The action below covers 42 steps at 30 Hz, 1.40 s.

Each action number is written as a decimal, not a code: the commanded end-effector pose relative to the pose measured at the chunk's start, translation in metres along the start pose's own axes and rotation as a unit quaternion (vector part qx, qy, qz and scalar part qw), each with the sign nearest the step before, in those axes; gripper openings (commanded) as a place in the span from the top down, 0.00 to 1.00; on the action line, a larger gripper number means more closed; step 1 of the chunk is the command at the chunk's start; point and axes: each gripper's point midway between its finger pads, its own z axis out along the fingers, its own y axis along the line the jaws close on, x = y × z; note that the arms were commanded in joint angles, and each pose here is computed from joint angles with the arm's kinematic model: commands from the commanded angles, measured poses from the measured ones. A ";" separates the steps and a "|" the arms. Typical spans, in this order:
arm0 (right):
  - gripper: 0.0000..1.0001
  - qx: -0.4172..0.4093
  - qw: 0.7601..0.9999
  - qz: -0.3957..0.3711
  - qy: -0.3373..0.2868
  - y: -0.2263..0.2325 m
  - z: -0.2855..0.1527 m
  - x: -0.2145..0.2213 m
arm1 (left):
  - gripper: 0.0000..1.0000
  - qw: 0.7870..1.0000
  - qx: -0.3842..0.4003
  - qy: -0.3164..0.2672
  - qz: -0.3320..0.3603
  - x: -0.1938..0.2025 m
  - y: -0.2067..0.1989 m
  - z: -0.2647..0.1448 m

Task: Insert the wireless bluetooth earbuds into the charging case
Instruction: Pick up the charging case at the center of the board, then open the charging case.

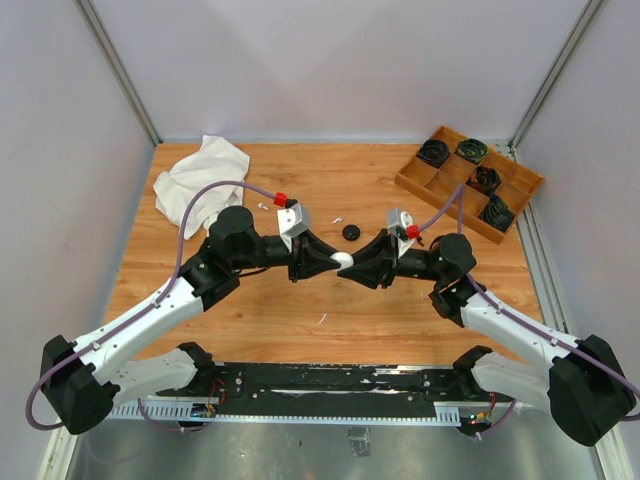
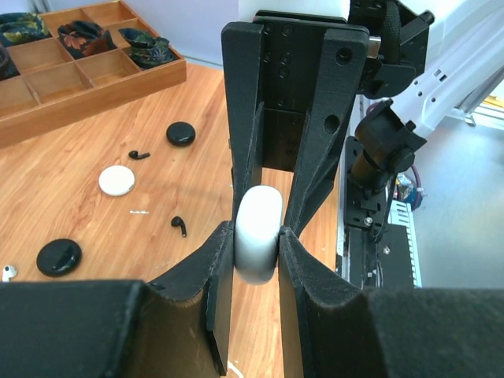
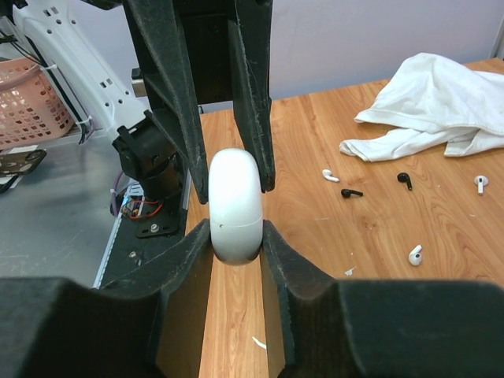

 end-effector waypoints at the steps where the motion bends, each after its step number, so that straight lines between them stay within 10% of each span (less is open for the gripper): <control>1: 0.73 -0.036 0.998 -0.046 -0.012 0.015 0.007 -0.021 | 0.99 1.000 -0.004 -0.008 0.019 -0.012 0.001 0.000; 9: 0.99 -0.043 0.997 -0.057 -0.012 0.018 0.009 -0.020 | 0.90 1.000 -0.001 -0.008 0.013 -0.012 -0.002 -0.001; 21: 1.00 -0.036 0.997 -0.062 -0.020 0.018 0.007 -0.022 | 0.47 0.998 -0.048 -0.030 -0.002 -0.014 0.009 -0.007; 42: 1.00 -0.035 0.997 -0.063 -0.024 0.020 0.005 -0.021 | 0.31 0.997 -0.066 -0.017 -0.018 -0.005 0.018 -0.003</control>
